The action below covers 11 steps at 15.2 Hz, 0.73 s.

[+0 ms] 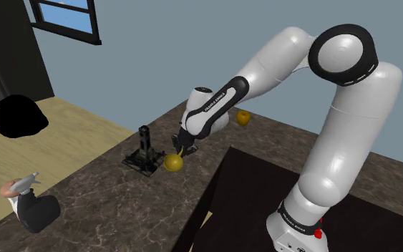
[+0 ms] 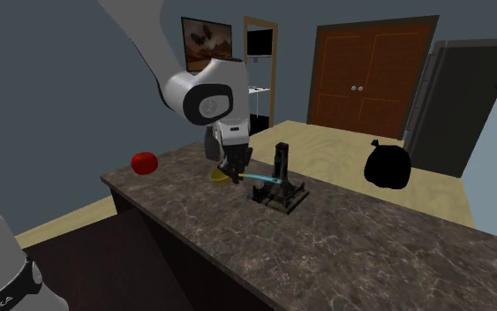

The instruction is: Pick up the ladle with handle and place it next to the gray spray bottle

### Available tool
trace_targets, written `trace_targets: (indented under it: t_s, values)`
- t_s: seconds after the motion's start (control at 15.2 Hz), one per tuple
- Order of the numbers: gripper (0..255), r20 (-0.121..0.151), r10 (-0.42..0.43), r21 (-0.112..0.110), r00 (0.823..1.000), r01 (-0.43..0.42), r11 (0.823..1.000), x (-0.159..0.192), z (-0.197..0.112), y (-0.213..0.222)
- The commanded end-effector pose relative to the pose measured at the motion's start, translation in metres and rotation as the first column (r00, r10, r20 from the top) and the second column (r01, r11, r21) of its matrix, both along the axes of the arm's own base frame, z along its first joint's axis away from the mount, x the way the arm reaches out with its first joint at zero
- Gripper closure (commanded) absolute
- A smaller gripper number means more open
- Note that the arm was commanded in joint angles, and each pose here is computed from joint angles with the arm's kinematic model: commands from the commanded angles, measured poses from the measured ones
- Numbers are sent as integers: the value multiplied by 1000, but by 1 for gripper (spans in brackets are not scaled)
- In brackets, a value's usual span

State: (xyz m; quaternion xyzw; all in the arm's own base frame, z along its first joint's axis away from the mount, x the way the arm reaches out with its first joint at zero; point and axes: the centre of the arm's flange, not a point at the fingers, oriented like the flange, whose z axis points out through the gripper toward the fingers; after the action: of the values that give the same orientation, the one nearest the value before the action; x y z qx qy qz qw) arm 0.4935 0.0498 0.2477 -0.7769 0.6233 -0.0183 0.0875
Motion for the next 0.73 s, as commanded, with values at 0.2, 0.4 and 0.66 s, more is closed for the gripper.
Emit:
trace_targets:
  t_s: [0.2, 0.4, 0.66]
  values:
    - [255, 0, 0, 0, 1000, 0, 1000, 0, 26, 0]
    - [255, 0, 0, 0, 1000, 0, 1000, 0, 42, 0]
    - [255, 0, 0, 0, 1000, 0, 1000, 0, 63, 0]
